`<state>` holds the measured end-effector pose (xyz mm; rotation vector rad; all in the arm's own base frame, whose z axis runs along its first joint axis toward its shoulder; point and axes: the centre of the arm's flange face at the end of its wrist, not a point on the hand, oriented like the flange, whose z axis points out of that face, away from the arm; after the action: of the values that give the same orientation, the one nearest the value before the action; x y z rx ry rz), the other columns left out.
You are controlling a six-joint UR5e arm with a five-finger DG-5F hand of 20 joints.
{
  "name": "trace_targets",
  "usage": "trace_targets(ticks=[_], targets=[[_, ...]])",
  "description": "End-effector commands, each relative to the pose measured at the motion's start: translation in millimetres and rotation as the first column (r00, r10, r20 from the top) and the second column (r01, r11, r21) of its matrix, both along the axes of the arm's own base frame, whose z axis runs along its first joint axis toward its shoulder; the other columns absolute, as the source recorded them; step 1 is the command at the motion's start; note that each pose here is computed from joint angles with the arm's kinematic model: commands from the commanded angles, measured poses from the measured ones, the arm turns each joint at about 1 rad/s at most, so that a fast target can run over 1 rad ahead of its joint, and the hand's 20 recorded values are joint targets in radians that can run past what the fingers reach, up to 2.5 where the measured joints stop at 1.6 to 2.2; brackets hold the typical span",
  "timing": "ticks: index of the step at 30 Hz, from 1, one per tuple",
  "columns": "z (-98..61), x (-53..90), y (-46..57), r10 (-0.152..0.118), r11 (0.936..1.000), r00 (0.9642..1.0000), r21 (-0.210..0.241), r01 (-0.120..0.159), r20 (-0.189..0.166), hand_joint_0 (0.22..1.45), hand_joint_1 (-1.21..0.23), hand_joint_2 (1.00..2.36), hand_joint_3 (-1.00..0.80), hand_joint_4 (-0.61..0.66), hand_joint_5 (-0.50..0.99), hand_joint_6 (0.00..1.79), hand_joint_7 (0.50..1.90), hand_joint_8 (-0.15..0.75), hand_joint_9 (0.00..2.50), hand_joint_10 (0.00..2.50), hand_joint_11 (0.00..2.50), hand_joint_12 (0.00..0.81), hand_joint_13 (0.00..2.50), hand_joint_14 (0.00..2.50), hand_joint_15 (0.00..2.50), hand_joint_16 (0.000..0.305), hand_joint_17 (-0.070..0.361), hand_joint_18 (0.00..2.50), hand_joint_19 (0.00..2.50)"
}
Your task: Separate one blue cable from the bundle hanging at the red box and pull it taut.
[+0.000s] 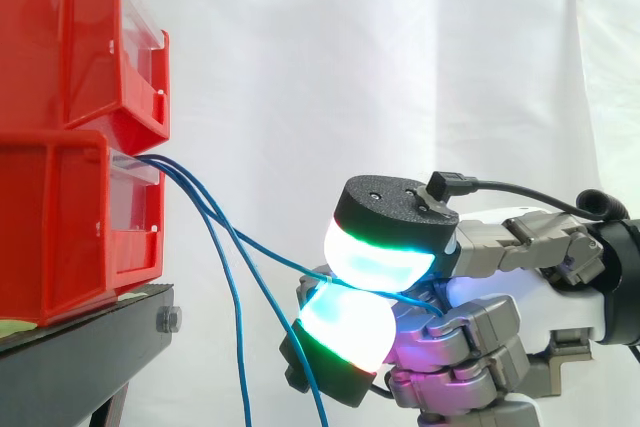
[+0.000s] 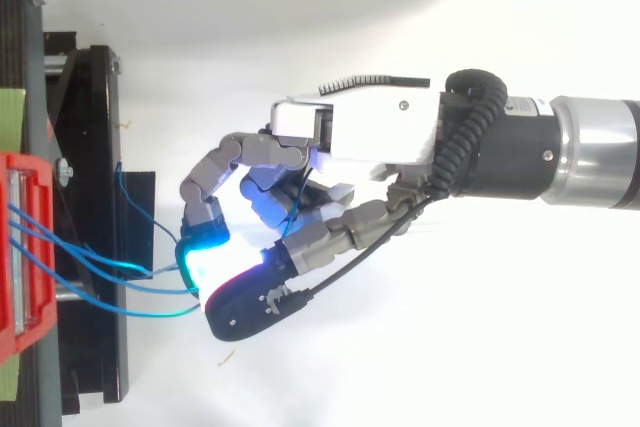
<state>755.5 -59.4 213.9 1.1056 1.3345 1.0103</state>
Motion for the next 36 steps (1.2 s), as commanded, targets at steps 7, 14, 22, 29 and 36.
trace_targets(ticks=[7,14,22,29,36], targets=[[-0.7,-0.4,0.7,0.0,1.0,1.0,-0.002,0.0,-0.003,0.81,-0.76,1.01,0.1,0.02,-0.25,1.0,0.96,0.246,0.79,1.65,1.1,0.289,0.87,2.5,1.31,0.021,0.047,1.24,1.8],[0.0,0.0,0.4,-0.003,1.0,1.0,-0.004,0.003,-0.001,0.81,-0.76,1.01,0.1,0.02,-0.25,0.99,0.96,0.249,0.79,1.65,1.09,0.288,0.87,2.5,1.31,0.022,0.049,1.25,1.82],[-0.2,-0.2,0.4,-0.003,1.0,1.0,-0.004,0.003,-0.003,0.81,-0.77,1.01,0.09,0.01,-0.25,0.99,0.96,0.254,0.8,1.65,1.1,0.287,0.87,2.5,1.32,0.023,0.052,1.25,1.82],[-0.9,-0.6,0.4,-0.003,1.0,1.0,-0.004,0.003,-0.004,0.81,-0.77,1.01,0.09,0.01,-0.25,0.99,0.97,0.247,0.8,1.66,1.1,0.29,0.87,2.5,1.33,0.022,0.05,1.25,1.83],[-0.2,-0.2,0.2,-0.004,1.0,1.0,-0.004,0.004,-0.003,0.81,-0.77,1.01,0.09,0.01,-0.25,0.99,0.97,0.248,0.8,1.65,1.1,0.289,0.87,2.5,1.31,0.023,0.051,1.26,1.82]])
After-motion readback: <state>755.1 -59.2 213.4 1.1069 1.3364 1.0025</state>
